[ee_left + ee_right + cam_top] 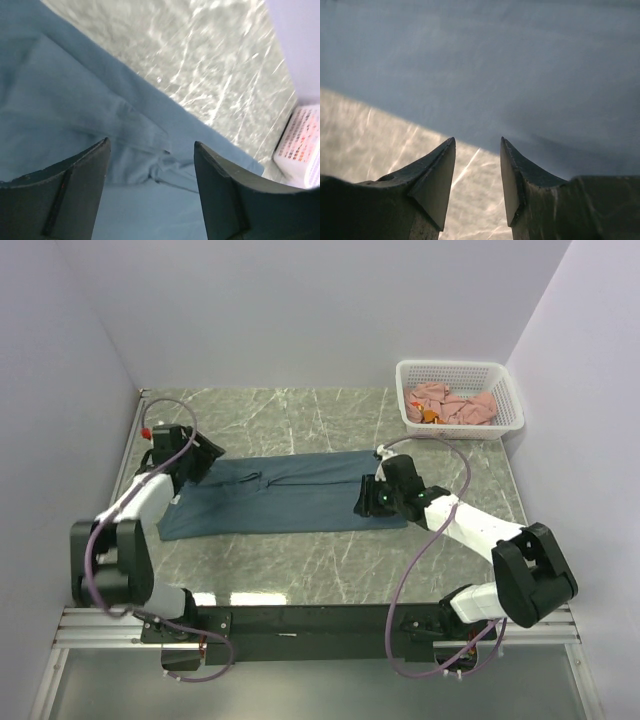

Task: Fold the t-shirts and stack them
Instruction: Fold the tshirt

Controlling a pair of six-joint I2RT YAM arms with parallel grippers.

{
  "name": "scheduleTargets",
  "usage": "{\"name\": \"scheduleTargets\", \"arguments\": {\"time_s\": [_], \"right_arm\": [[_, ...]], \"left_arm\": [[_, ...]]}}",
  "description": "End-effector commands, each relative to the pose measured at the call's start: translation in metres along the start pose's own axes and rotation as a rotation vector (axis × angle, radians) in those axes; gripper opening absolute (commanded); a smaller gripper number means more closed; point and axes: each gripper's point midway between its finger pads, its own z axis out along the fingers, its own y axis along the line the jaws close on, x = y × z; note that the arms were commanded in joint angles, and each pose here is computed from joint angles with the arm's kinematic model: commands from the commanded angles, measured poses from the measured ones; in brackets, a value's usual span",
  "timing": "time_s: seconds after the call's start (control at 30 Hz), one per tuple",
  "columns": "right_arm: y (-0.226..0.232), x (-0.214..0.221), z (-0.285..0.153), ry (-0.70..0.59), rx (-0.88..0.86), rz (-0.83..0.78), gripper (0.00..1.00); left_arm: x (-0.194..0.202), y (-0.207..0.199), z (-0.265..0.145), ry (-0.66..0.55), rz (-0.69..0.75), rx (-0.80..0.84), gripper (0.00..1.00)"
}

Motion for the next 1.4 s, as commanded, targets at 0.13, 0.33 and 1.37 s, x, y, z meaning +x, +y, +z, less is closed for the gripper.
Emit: {"name": "scheduleTargets", "arguments": {"time_s": [0.13,0.33,1.37], "right_arm": [[-0.034,-0.040,0.003,-0.047,0.258,-0.025,0.45],[-0.047,-0.033,0.015,0.025,0.330,-0.046,0.44],[0.148,0.202,-0.014,0.802,-0.266,-0.500,0.48]], "left_arm": [[-0.001,0.054,-0.055,-0.071,0.052,-0.293,0.69],[0.028,0.099,-0.049,-0.014,0.047,-0.410,0.57],[-0.018,0.047,0.106,0.134,0.565,-0.467,0.79]]}}
